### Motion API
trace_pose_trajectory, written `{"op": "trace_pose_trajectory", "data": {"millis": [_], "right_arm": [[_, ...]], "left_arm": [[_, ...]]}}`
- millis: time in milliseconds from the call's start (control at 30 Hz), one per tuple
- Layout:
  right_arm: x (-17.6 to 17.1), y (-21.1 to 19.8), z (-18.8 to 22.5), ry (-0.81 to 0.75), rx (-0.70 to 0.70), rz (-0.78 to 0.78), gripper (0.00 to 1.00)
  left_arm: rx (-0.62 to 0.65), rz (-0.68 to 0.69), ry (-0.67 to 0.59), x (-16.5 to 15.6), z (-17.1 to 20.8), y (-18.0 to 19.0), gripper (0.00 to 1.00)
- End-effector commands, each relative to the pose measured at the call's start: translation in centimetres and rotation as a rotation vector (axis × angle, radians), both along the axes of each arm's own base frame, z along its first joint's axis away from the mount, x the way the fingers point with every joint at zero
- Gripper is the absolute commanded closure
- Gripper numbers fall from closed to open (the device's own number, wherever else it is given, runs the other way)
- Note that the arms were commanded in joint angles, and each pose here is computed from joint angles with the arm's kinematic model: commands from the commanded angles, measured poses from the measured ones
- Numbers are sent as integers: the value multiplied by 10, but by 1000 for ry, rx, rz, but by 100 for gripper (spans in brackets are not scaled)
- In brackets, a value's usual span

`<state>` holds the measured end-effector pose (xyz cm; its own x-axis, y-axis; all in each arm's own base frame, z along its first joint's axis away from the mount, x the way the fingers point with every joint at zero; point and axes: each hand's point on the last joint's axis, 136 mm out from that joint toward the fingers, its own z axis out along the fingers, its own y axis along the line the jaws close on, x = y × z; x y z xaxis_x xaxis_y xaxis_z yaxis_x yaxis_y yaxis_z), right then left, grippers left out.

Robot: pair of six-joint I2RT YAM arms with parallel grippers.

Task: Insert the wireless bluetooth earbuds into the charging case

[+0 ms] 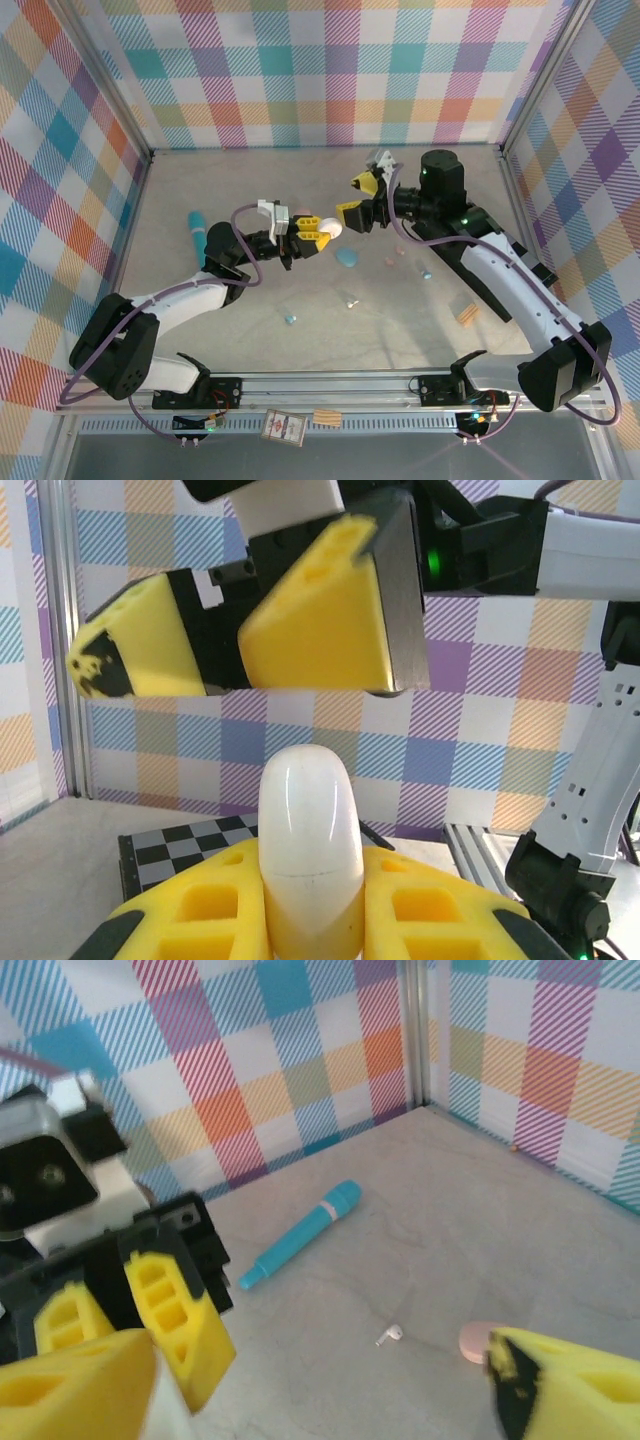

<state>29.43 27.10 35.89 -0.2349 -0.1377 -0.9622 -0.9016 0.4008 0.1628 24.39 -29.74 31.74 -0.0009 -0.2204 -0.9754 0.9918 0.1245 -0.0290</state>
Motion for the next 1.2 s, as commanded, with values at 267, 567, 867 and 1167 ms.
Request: {"op": "trace_pose_trajectory", "data": {"millis": [267, 567, 867, 1167], "right_arm": [[-22, -17, 26, 44, 94, -51, 0], [-73, 4, -16, -78, -134, 267, 22], [-65, 17, -29, -62, -183, 356, 42], [-71, 19, -31, -63, -184, 404, 63]], "left_arm": [[10, 52, -188, -4, -5, 0, 94], [-17, -96, -163, -18, 3, -9, 97], [-16, -116, -158, -29, 13, -10, 97], [-16, -118, -172, -30, 20, -12, 97]]}}
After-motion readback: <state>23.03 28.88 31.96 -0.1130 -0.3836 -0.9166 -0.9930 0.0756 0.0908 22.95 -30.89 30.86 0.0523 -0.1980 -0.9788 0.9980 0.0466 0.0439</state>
